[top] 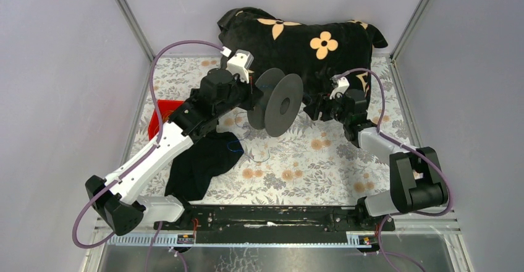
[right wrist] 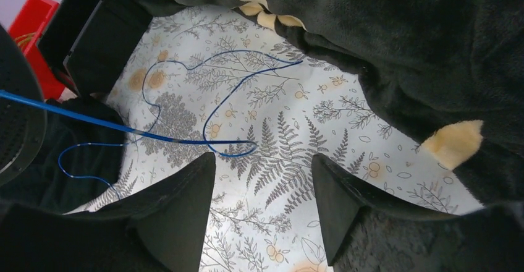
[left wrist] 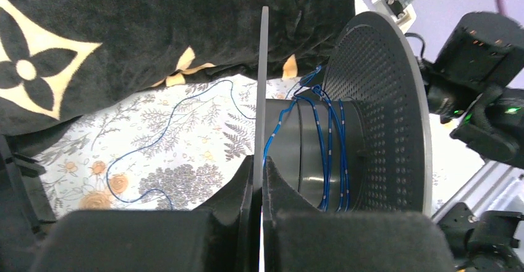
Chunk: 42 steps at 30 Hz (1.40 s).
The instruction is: Wrap the cables
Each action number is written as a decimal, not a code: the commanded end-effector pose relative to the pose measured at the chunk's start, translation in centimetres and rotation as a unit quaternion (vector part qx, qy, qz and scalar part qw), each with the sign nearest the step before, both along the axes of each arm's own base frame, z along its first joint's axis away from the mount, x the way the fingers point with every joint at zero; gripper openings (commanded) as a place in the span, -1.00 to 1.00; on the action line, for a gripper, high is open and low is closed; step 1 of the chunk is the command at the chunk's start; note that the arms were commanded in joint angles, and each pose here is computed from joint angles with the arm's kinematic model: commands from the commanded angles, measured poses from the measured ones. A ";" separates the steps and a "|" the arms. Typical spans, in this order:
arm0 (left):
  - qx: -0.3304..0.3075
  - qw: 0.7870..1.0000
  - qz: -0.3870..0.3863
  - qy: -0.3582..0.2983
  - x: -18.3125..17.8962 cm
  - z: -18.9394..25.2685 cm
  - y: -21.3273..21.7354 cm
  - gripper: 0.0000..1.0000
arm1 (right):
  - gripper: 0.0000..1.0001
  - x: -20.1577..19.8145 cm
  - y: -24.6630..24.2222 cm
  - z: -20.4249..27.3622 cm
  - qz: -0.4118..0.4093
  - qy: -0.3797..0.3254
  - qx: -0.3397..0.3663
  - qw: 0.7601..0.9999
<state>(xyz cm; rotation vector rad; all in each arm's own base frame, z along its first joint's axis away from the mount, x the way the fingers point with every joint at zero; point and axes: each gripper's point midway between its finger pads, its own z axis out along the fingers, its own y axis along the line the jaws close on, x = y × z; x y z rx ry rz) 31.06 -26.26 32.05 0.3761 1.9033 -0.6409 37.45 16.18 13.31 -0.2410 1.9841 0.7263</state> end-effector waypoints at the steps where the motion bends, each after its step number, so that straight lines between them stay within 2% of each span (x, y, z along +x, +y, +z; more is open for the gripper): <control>1: -0.091 0.995 -0.020 -0.019 -0.7 5.1 -0.8 -1.00 | 0.29 1.3 1.0 2.4 0.001 -0.059 0.053 0.997; 8: -0.096 0.995 -0.024 -0.009 -0.7 4.7 -1.0 -1.00 | 0.19 1.5 1.9 1.8 -0.002 -0.057 0.076 0.995; 20: -0.102 0.995 -0.016 -0.003 -0.2 4.4 -0.6 -1.00 | -0.19 1.9 2.8 0.2 -0.007 -0.038 0.084 0.996; 24: -0.106 0.994 -0.008 -0.001 0.0 4.2 -0.2 -1.00 | -0.43 1.9 2.7 0.3 -0.007 -0.043 0.080 0.996; 29: -0.109 0.994 0.014 -0.001 0.7 4.3 0.6 -1.00 | -0.85 2.0 2.3 0.1 -0.009 -0.038 0.058 0.998; 32: -0.105 0.994 0.029 -0.001 1.3 4.1 1.0 -1.00 | -1.00 1.9 2.2 -0.3 -0.005 -0.021 0.035 0.999; 42: -0.114 0.988 0.098 -0.024 4.4 7.1 2.1 -1.00 | -1.00 -0.6 3.5 0.7 0.071 -0.019 -0.010 0.997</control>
